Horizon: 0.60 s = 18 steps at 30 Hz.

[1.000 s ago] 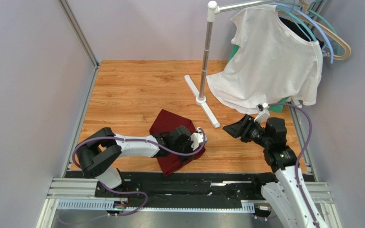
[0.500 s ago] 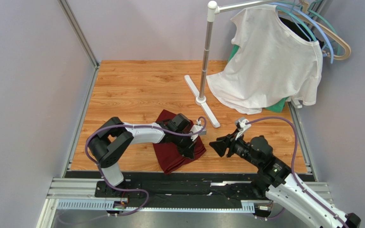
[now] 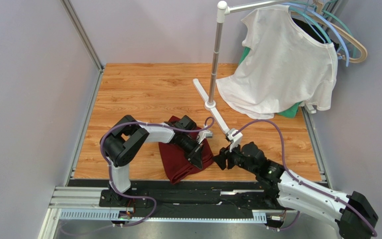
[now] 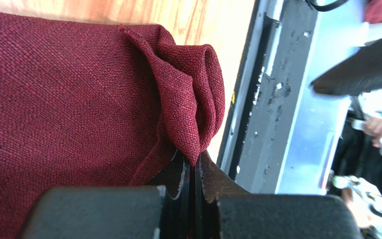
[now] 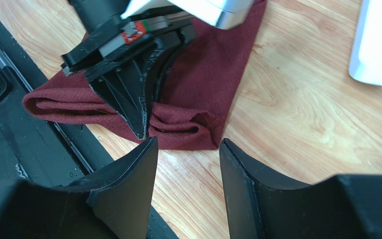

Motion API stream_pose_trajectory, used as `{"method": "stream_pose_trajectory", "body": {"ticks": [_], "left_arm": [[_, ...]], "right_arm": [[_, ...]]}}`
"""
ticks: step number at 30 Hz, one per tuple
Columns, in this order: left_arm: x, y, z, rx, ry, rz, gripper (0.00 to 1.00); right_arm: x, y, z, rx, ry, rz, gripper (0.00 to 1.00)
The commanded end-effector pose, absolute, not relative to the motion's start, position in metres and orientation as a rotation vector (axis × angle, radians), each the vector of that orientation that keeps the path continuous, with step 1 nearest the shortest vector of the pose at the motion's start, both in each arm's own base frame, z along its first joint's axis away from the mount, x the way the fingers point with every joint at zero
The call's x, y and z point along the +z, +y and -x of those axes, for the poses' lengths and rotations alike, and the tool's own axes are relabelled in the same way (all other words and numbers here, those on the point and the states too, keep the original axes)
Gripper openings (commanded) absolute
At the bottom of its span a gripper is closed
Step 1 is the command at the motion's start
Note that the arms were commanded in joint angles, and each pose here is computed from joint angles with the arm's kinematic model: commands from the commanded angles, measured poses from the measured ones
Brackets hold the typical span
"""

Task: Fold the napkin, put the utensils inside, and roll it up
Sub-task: Roll the napkin at the center of the board.

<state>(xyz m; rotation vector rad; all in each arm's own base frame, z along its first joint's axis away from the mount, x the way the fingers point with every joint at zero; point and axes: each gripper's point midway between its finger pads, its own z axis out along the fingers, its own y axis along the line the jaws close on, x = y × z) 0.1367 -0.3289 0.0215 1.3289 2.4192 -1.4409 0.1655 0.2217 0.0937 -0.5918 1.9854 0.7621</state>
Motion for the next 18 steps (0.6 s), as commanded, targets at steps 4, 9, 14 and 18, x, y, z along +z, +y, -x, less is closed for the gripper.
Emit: {"method": "stream_pose_trajectory", "body": {"ticks": [4, 9, 14, 18], "left_arm": [[0.017, -0.32, -0.13, -1.547, 2.471, -1.332, 0.0], [0.016, -0.319, -0.133, -1.566, 2.481, -1.332, 0.0], [0.015, -0.319, -0.136, -1.596, 2.479, -1.332, 0.0], [0.014, -0.318, -0.137, -1.631, 2.489, -1.327, 0.0]], "right_arm": [[0.106, 0.251, -0.17, 0.747, 1.849, 0.77, 0.53], [0.111, 0.258, -0.172, 0.725, 1.811, 0.844, 0.53], [0.108, 0.264, -0.17, 0.741, 1.794, 0.89, 0.53], [0.102, 0.267, -0.168, 0.742, 1.786, 0.941, 0.53]]}}
